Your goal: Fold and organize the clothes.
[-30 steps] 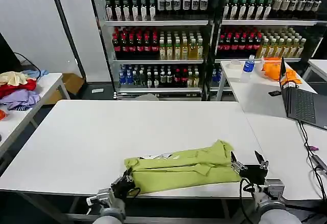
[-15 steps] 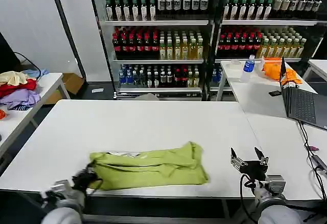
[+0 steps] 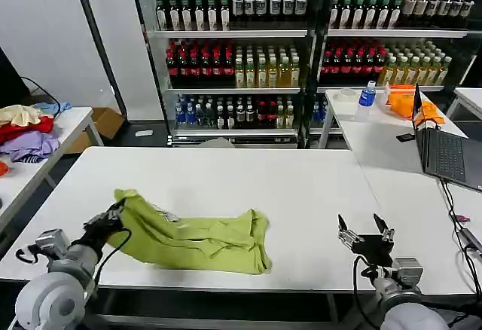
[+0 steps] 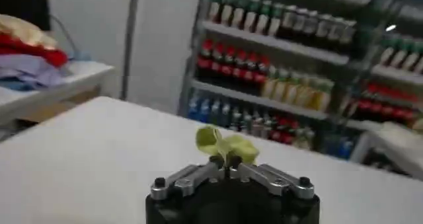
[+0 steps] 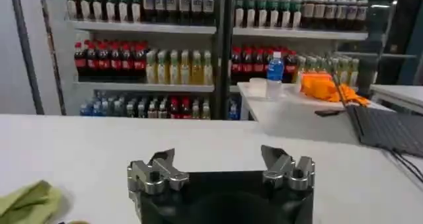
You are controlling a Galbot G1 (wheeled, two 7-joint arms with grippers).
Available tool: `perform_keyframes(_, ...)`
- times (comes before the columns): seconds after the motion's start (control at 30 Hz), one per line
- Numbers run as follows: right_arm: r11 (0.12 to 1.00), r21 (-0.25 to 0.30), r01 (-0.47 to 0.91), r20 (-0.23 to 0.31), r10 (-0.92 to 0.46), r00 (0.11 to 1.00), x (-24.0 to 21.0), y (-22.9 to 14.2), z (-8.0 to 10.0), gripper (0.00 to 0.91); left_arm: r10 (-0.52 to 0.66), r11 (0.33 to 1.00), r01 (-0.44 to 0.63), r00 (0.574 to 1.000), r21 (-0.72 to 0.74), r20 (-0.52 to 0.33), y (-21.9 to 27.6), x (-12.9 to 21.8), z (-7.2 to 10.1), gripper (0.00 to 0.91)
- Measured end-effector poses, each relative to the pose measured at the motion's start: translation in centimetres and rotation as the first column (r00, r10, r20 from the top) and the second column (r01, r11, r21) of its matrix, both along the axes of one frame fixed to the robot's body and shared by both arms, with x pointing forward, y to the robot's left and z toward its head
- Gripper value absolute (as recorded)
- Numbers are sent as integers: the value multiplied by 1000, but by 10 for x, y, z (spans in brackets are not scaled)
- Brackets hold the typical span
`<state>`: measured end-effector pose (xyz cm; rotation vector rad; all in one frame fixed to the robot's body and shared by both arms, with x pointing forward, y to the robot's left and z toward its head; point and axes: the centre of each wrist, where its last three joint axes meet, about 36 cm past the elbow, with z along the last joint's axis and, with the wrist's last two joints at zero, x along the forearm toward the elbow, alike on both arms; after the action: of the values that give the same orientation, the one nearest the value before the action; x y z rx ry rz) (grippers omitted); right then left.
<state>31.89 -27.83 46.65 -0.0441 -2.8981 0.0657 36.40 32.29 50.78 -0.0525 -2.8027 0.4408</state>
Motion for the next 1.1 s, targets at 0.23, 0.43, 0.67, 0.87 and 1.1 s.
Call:
perform_keyframes(0.23,1000,-3,0,-3,0,1000,-1,1,-1,907,-95,982,94,995,-166,-1,-27,5,7,20)
perform_keyframes(0.43,1000,0,-2,1,2,1000,1,2,-1,907,-171,951,163,985,-264,-8,-58,12,0,30)
perform_keyframes(0.67,1000,-8,0,1,0,1000,5,-1,-2,907,-244,936,225,969,-270,-38,-101,22,-17,30)
perform_keyframes(0.87,1000,-7,1,1,-1,1000,9,-2,-2,907,-282,944,263,957,-198,-72,-141,34,-38,202)
perform_keyframes(1.1,1000,-7,0,-5,0,1000,15,-3,-6,907,-334,940,324,938,-106,-93,-173,46,-59,907)
